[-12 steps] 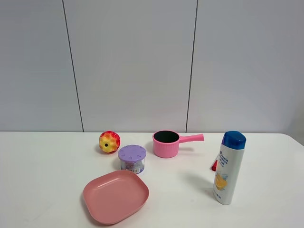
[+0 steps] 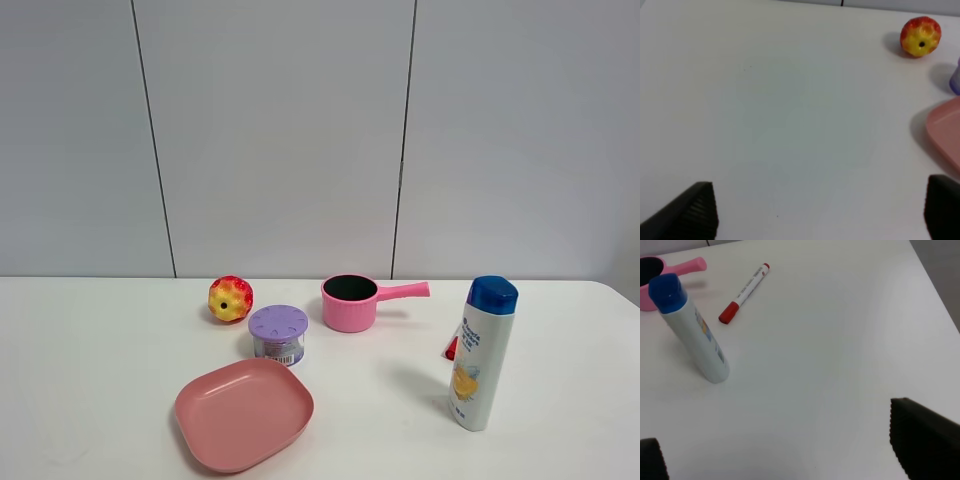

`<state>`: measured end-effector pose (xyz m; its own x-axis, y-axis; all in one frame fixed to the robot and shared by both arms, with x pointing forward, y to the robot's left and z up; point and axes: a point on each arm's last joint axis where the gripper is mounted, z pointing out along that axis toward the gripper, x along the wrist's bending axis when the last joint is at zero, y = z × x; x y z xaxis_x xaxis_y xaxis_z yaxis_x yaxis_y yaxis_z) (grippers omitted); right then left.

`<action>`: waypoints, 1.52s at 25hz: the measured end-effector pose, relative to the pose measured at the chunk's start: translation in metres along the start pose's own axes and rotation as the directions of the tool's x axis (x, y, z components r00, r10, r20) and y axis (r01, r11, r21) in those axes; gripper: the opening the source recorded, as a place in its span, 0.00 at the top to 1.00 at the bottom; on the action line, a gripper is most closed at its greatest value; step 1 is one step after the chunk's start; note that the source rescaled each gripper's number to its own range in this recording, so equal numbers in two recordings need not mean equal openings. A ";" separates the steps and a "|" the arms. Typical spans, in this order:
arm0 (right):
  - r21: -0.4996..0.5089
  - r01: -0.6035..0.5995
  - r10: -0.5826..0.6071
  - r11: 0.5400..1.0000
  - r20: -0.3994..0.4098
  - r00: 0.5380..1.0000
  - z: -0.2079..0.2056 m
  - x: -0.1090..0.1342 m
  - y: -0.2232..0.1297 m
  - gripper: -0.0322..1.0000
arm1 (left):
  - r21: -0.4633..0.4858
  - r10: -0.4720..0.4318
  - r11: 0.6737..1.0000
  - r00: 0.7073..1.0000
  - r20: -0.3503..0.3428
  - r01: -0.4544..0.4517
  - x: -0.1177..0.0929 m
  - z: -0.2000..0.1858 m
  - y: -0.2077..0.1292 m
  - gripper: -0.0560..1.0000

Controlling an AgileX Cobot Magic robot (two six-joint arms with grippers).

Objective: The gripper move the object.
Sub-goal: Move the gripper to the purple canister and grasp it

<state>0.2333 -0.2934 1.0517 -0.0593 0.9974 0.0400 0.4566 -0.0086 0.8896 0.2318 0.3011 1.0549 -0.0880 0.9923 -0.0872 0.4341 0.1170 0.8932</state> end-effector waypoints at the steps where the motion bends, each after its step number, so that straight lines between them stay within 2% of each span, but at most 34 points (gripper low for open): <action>1: 0.000 0.000 0.000 1.000 0.000 1.000 0.000 0.000 0.000 0.00 | 0.000 0.000 1.000 1.000 0.000 0.000 0.000 0.000 0.000 0.59; 22: 0.000 0.000 0.000 1.000 0.000 1.000 0.000 0.000 0.000 0.00 | 0.001 -0.003 1.000 1.000 0.005 0.003 0.000 0.000 0.000 0.59; 25: 0.000 0.000 0.000 1.000 0.000 1.000 0.000 0.000 0.000 0.00 | 0.055 0.034 0.998 0.999 0.019 -0.035 -0.002 0.001 0.004 0.59; 28: 0.000 0.000 0.000 1.000 0.000 1.000 0.000 0.000 0.000 0.00 | 0.115 0.087 0.989 0.994 0.063 -0.094 -0.008 -0.001 0.021 0.59; 33: 0.000 0.000 0.000 1.000 0.000 1.000 0.000 0.000 0.000 0.00 | 0.131 0.131 0.979 0.978 0.162 -0.153 -0.020 0.000 0.061 0.59; 38: 0.000 0.000 0.000 1.000 0.000 1.000 0.000 0.000 0.000 0.00 | 0.140 0.169 0.968 0.952 0.254 -0.209 -0.031 0.029 0.090 0.59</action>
<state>0.2333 -0.2934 1.0517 -0.0593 0.9974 0.0400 0.4566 -0.0086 0.8896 0.2998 0.2824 1.1251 0.2171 0.9752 -0.0438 0.5643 -0.0888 0.8208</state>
